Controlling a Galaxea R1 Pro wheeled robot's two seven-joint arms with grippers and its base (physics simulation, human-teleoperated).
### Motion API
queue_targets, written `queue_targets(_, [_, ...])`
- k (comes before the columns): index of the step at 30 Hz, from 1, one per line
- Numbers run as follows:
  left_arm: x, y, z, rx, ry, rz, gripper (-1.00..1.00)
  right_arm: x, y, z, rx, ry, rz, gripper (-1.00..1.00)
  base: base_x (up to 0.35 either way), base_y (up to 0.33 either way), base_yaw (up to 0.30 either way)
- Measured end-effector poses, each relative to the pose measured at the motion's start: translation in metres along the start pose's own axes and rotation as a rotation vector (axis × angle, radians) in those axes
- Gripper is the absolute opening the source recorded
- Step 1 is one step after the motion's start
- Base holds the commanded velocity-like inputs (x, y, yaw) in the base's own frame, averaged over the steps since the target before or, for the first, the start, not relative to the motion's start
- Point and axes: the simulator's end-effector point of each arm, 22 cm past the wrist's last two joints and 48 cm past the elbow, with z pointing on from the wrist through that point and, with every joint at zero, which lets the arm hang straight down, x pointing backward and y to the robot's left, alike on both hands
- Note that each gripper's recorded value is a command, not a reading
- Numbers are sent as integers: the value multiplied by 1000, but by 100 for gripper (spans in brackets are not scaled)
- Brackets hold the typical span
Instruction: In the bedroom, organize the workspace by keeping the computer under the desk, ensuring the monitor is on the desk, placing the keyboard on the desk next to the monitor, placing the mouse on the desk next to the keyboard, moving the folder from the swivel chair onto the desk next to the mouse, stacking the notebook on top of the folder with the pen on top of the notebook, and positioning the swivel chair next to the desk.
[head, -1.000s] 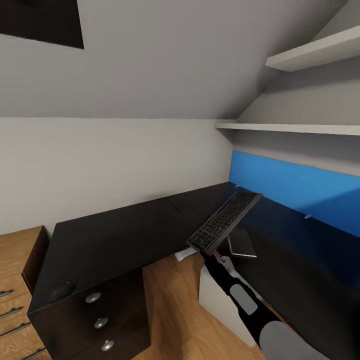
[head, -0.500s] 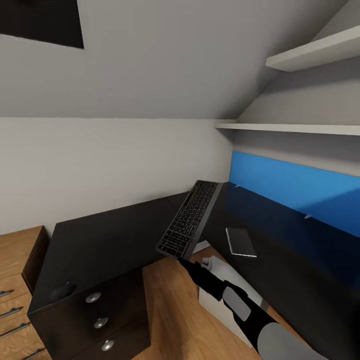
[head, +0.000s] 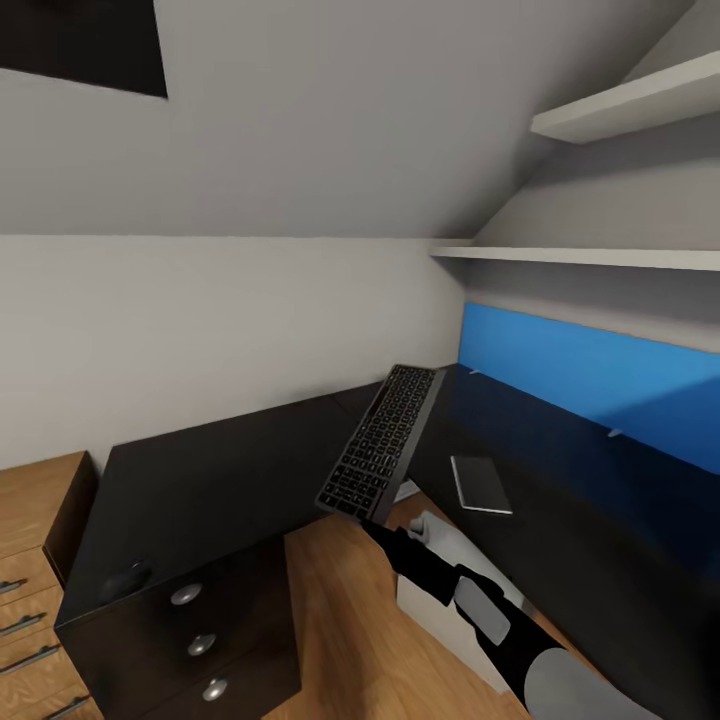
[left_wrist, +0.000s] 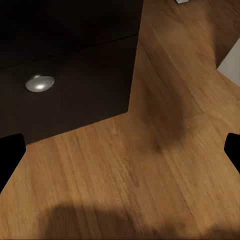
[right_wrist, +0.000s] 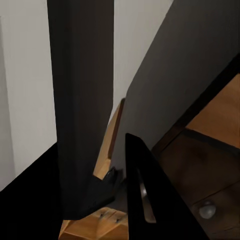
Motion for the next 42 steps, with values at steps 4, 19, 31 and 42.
queue_targets(4, [0, 0, 0, 0, 1, 0, 100, 2, 1, 2, 1, 6, -1, -100, -139, -210, 125])
queue_targets(19, [5, 1, 0, -3, 12, 0, 100, 18, -3, 5, 7, 50, -8, -100, -201, -179, 234])
queue_targets(31, [9, 3, 0, -7, 24, -2, 100, 33, -9, 7, 15, 91, -8, -100, -20, -4, 221])
queue_targets(42, [14, 3, 0, -7, 36, 0, 100, 42, -14, 9, 21, 112, -4, -100, 0, 0, 210])
